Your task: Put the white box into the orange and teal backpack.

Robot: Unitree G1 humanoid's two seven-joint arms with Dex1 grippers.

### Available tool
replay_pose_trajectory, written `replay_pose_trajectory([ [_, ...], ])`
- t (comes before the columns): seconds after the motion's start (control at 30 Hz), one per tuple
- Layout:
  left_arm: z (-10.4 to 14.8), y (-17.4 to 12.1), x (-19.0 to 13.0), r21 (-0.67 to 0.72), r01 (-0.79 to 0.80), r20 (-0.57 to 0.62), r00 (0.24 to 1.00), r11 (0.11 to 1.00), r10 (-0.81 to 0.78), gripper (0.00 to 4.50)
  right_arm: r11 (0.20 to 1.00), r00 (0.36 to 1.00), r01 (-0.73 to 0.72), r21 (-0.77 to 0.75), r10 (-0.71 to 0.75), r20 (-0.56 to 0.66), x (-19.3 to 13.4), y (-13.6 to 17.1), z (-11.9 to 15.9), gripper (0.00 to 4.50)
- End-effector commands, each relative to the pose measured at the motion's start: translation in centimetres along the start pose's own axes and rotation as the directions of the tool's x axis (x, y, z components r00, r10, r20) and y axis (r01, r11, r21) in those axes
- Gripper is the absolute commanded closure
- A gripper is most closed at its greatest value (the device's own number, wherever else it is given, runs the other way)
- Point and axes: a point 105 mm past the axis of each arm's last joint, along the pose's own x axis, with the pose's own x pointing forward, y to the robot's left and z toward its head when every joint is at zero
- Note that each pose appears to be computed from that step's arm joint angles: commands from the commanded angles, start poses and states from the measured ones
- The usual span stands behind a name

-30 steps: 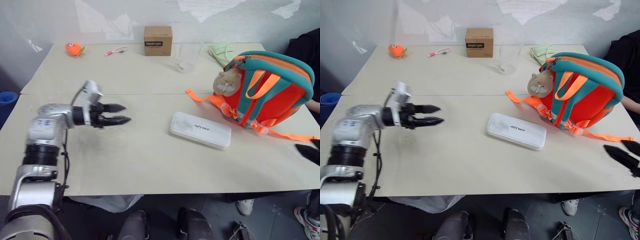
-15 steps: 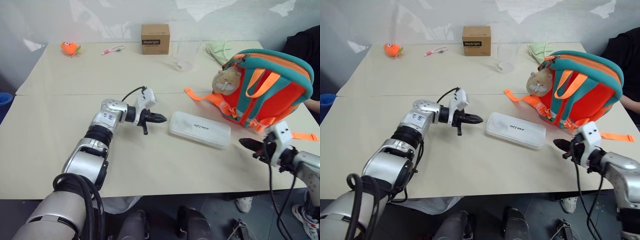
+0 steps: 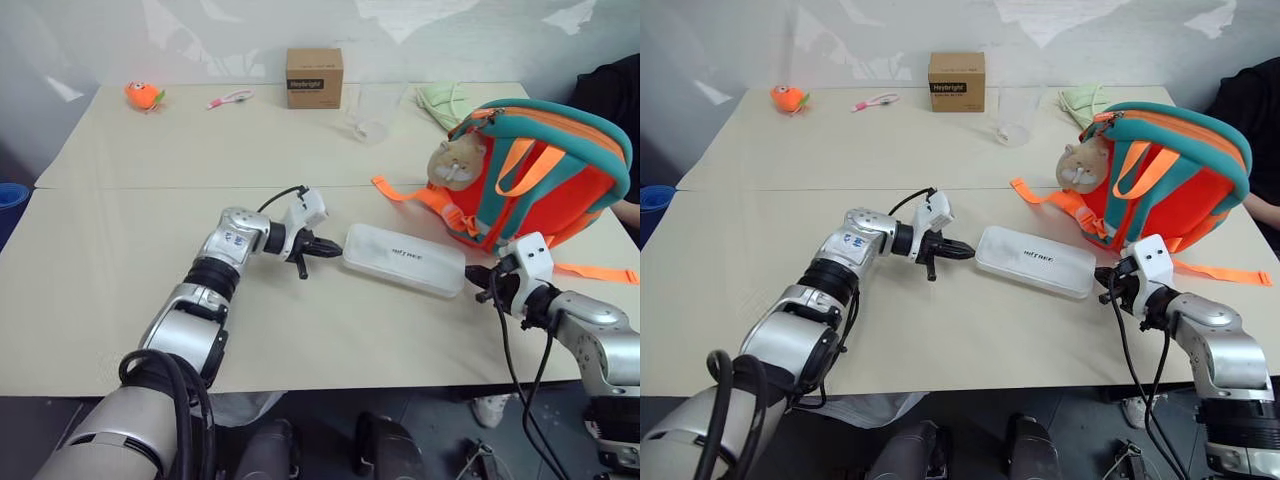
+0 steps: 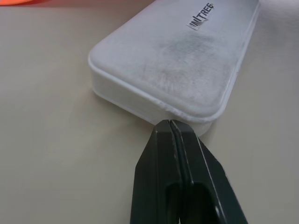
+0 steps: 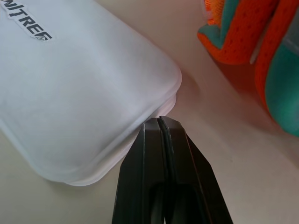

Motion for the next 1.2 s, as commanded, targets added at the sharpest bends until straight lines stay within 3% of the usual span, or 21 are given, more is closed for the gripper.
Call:
replay_pose_trajectory([
  [0.03, 1.4, -1.1, -0.2, 0.034, 0.058, 0.057, 0.997, 0.998, -0.06, 4.5, 1.0, 0.998, 0.018, -0.002, -0.018, 0.058, -0.2, -0.4, 1.1, 4.48],
  [0.23, 0.2, -1.7, -1.4, -0.003, 0.072, 0.029, 0.997, 0.997, -0.072, 4.5, 0.998, 0.996, 0.065, 0.014, -0.066, 0.068, 0.8, -1.2, 0.7, 4.48],
  [0.3, -0.7, -0.8, -2.3, -0.136, 0.032, 0.008, 0.999, 0.99, -0.031, 4.12, 0.996, 0.995, 0.083, -0.018, -0.082, 0.06, 0.9, -1.6, 0.6, 4.5],
  [0.4, -1.3, 0.1, -3.4, -0.344, -0.007, -0.001, 1.0, 0.939, 0.007, 3.34, 0.993, 0.994, 0.095, -0.071, -0.092, 0.054, 0.5, -1.9, 0.6, 4.5],
  [0.5, -0.6, 0.0, -4.1, -0.38, 0.034, 0.062, 0.998, 0.924, -0.011, 2.37, 0.986, 0.993, 0.11, -0.122, -0.105, 0.048, 0.2, -2.1, 0.5, 4.5],
  [0.63, -1.0, 0.2, -3.8, -0.649, 0.042, 0.083, 0.996, 0.759, 0.016, 1.16, 0.982, 0.993, 0.118, -0.147, -0.114, 0.039, 0.5, -1.8, -0.3, 4.5],
  [0.73, -1.2, -0.3, -2.3, -0.71, 0.057, 0.079, 0.997, 0.701, -0.001, 0.25, 0.983, 0.995, 0.102, -0.153, -0.098, 0.037, 0.9, -1.0, -0.6, 4.5],
  [1.0, -0.3, -3.1, 3.3, -0.75, 0.127, 0.073, 0.991, 0.649, -0.11, 0.25, 0.986, 0.996, 0.083, -0.142, -0.077, 0.047, 1.4, 0.5, -0.6, 4.5],
  [1.17, 1.0, -3.3, 4.7, -0.759, 0.147, 0.112, 0.989, 0.634, -0.096, 0.25, 0.989, 0.995, 0.085, -0.124, -0.079, 0.054, 1.3, 0.8, -0.8, 4.5],
  [1.2, 1.3, -3.2, 4.7, -0.756, 0.153, 0.126, 0.988, 0.636, -0.089, 0.43, 0.989, 0.995, 0.086, -0.12, -0.08, 0.052, 1.3, 0.9, -0.9, 4.5],
])
